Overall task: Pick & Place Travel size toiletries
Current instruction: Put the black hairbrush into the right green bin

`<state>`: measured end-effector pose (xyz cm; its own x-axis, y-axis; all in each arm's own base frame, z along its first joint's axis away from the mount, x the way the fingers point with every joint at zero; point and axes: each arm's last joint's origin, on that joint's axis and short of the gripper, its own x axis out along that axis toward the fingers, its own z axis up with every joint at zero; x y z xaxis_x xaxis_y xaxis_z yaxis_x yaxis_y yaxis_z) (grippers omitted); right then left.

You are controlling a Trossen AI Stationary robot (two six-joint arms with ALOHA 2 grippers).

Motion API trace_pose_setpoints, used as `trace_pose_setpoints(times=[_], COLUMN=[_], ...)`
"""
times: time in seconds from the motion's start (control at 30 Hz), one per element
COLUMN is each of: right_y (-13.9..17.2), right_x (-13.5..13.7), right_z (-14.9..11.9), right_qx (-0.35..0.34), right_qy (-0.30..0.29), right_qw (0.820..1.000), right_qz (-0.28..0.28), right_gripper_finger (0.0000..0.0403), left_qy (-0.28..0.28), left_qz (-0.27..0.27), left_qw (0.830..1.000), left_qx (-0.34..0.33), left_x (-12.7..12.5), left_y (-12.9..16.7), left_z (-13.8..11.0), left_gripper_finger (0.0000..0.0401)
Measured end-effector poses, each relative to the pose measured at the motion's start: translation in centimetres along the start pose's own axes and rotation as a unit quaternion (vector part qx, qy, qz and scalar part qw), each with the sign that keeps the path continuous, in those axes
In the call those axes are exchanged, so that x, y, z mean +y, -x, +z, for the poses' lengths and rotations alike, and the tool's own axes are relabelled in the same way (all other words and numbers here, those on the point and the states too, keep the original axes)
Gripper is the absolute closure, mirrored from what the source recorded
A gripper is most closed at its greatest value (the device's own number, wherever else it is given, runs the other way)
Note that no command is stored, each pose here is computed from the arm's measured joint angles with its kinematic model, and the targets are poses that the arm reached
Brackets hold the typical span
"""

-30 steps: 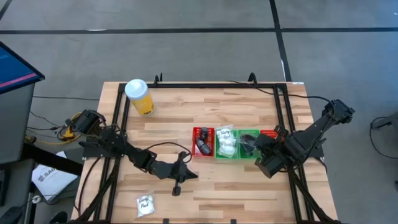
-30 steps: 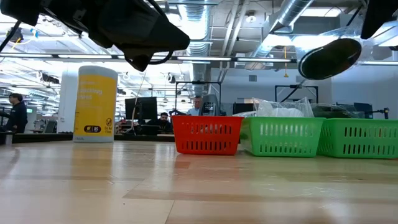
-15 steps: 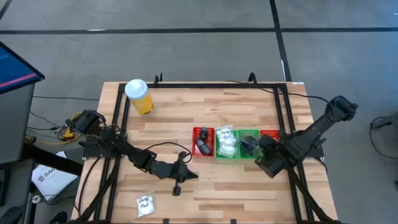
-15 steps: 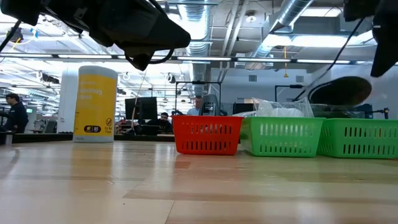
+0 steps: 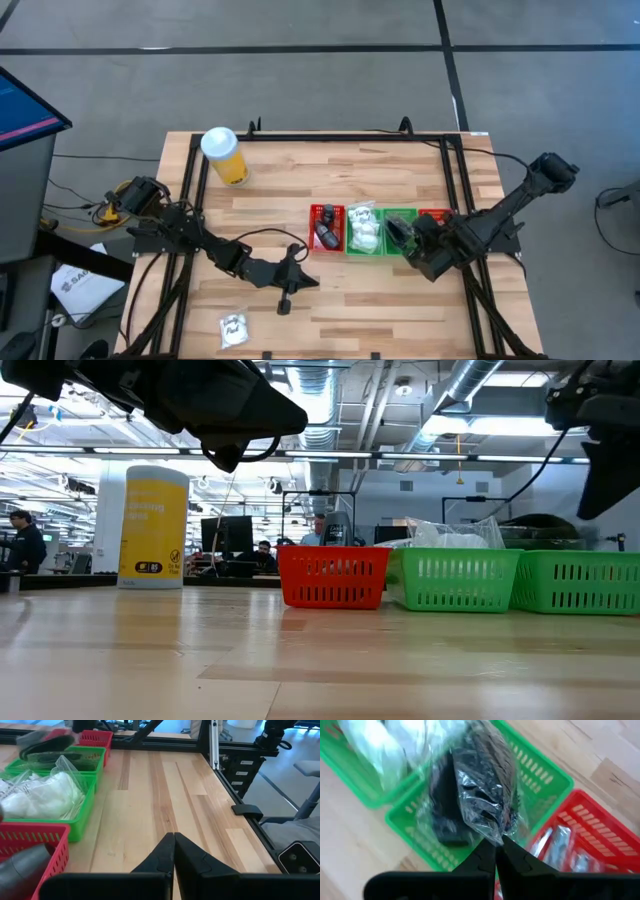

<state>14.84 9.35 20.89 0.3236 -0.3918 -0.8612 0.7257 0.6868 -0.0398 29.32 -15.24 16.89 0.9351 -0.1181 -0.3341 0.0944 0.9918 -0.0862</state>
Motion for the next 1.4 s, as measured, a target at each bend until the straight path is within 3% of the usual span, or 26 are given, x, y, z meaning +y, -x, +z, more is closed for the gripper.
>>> trace_pose_setpoints(times=[0.43, 1.03, 1.2, 1.4], right_y=[-0.6, -0.6, -0.3, -0.3], right_x=[0.6, 1.6, 1.9, 1.3], right_z=[0.3, 0.4, 0.9, 1.9], right_qx=[-0.018, -0.03, -0.039, -0.032], right_qy=[0.016, 0.08, 0.099, 0.093], right_qw=[0.999, 0.995, 0.992, 0.995], right_qz=[0.022, 0.056, 0.066, 0.033], right_gripper_finger=[0.0398, 0.0245, 0.0228, 0.0241], left_qy=[0.0, 0.0, 0.0, 0.011], left_qz=[0.0, 0.0, 0.0, 0.0], left_qw=[1.0, 1.0, 1.0, 1.0], left_qx=[0.0, 0.001, 0.0, 0.0], left_x=[0.0, 0.0, 0.0, 0.0], left_y=[0.0, 0.0, 0.0, 0.0], left_z=[0.0, 0.0, 0.0, 0.0], left_gripper_finger=[0.0401, 0.0401, 0.0401, 0.0401])
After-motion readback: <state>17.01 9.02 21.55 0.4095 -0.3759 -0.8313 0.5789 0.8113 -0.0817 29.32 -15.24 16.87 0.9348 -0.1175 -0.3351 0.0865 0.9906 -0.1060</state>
